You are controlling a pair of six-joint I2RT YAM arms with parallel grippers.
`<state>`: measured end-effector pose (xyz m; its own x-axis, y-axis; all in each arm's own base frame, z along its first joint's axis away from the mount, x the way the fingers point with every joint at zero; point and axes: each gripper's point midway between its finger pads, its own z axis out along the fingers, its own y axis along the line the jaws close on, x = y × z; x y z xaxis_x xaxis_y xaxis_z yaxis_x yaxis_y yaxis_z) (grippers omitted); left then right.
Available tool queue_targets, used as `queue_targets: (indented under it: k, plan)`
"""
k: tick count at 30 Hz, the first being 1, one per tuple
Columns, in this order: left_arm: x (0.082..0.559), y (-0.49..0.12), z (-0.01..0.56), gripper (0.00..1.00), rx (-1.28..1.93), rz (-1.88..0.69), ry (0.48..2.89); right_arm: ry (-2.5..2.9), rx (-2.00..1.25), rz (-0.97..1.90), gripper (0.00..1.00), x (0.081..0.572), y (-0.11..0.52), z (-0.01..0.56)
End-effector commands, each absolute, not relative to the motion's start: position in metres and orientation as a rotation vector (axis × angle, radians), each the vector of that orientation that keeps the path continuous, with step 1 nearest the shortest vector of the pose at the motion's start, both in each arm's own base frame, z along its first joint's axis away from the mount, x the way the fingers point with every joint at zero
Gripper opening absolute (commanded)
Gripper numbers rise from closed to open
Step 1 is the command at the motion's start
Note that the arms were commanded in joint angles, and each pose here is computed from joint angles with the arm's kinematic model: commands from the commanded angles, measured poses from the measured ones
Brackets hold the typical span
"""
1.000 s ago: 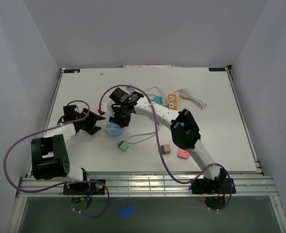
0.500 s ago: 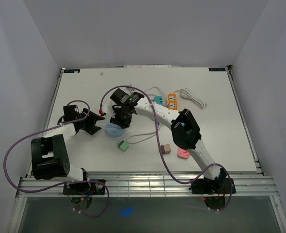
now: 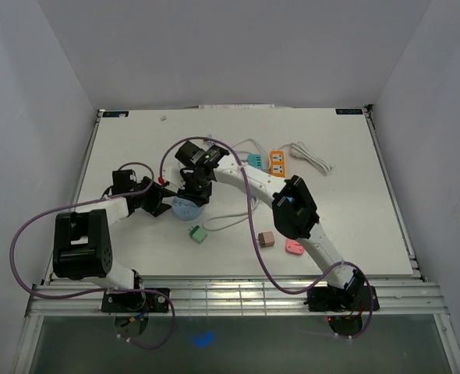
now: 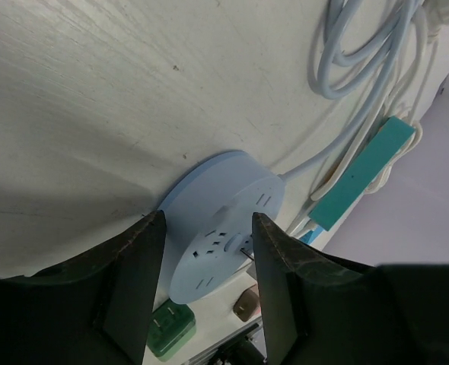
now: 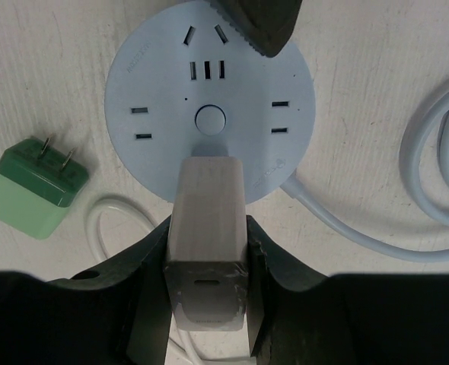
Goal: Insert the plug
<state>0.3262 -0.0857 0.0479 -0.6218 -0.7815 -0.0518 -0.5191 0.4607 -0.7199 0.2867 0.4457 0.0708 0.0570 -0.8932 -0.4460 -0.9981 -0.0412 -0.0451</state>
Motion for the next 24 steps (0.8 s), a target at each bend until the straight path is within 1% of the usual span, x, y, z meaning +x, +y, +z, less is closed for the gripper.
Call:
queue_targets:
  k: [1, 3, 4, 5, 7, 8, 12, 13, 15, 20, 24]
  plan:
    - [0.328, -0.096, 0.049, 0.59, -1.057, -0.981, 2.337, 1.926, -2.027, 0.356, 0.08, 0.289, 0.438, 0.067]
    - [0.326, -0.097, 0.048, 0.54, -1.067, -0.981, 2.332, 1.938, -2.032, 0.325, 0.08, 0.289, 0.434, 0.064]
    - [0.325, -0.098, 0.047, 0.49, -1.072, -0.986, 2.33, 1.941, -2.036, 0.318, 0.08, 0.288, 0.433, 0.064]
    - [0.32, -0.099, 0.043, 0.47, -1.089, -0.992, 2.337, 1.946, -2.034, 0.305, 0.08, 0.289, 0.431, 0.063]
    - [0.316, -0.101, 0.04, 0.45, -1.097, -1.006, 2.345, 1.95, -2.051, 0.285, 0.08, 0.288, 0.428, 0.063]
    - [0.319, -0.102, 0.041, 0.42, -1.076, -1.018, 2.329, 1.948, -2.056, 0.257, 0.08, 0.289, 0.426, 0.063]
    - [0.319, -0.111, 0.039, 0.25, -1.042, -1.041, 2.341, 1.958, -2.099, 0.183, 0.08, 0.286, 0.419, 0.057]
    - [0.321, -0.11, 0.038, 0.22, -1.043, -1.038, 2.337, 1.96, -2.107, 0.179, 0.08, 0.284, 0.418, 0.056]
    - [0.317, -0.129, 0.039, 0.18, -0.983, -1.059, 2.369, 1.974, -2.123, 0.175, 0.08, 0.28, 0.413, 0.055]
    - [0.314, -0.149, 0.034, 0.16, -0.94, -1.083, 2.404, 2.01, -2.165, 0.172, 0.08, 0.271, 0.402, 0.047]
    - [0.309, -0.159, 0.026, 0.13, -0.929, -1.084, 2.435, 2.018, -2.191, 0.165, 0.08, 0.269, 0.395, 0.044]
